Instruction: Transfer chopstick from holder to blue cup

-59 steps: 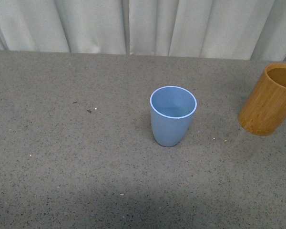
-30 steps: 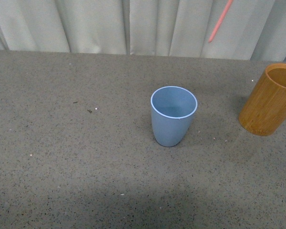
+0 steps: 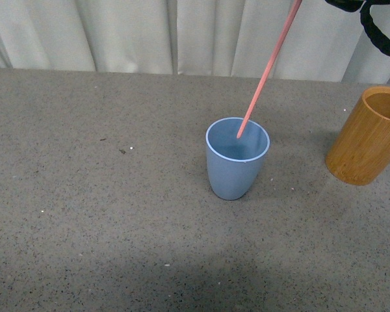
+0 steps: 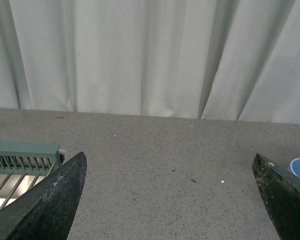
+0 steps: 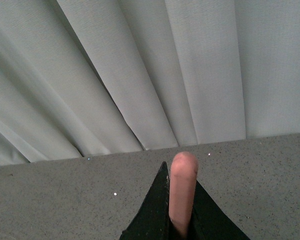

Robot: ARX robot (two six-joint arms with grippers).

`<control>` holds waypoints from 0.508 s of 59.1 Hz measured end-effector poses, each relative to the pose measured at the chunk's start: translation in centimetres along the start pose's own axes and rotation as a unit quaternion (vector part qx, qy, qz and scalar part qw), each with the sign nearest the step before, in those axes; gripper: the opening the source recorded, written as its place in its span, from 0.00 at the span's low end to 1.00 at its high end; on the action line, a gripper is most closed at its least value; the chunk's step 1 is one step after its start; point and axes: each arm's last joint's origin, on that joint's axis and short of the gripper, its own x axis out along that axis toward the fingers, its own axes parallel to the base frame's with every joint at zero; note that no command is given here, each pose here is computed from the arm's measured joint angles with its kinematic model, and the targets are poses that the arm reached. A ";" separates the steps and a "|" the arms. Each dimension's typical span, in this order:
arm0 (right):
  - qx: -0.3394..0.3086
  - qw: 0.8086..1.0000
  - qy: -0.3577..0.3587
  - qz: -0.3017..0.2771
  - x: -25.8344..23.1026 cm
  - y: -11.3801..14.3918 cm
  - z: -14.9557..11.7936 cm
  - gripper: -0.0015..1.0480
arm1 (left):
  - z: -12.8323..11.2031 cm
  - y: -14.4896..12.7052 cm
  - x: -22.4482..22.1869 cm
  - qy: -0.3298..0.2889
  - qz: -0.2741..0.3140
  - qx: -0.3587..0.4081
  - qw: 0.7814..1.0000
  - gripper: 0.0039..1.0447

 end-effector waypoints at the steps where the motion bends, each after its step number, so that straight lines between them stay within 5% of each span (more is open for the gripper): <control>1: 0.000 1.000 0.000 -0.001 0.0 0.0 -0.1 0.02 | 0.0 0.0 0.0 0.000 0.000 0.000 1.000 0.94; 10: 0.002 1.000 0.002 -0.004 0.2 -0.1 -0.3 0.02 | 0.0 0.0 0.0 0.000 0.000 0.000 1.000 0.94; 11: -0.002 1.000 0.013 -0.002 0.4 0.2 -1.2 0.21 | 0.0 0.0 0.0 0.000 0.000 0.000 1.000 0.94; 30: 0.004 0.999 -0.024 -0.049 -2.8 -1.4 0.5 0.82 | 0.0 0.0 0.0 0.000 0.000 0.000 1.000 0.94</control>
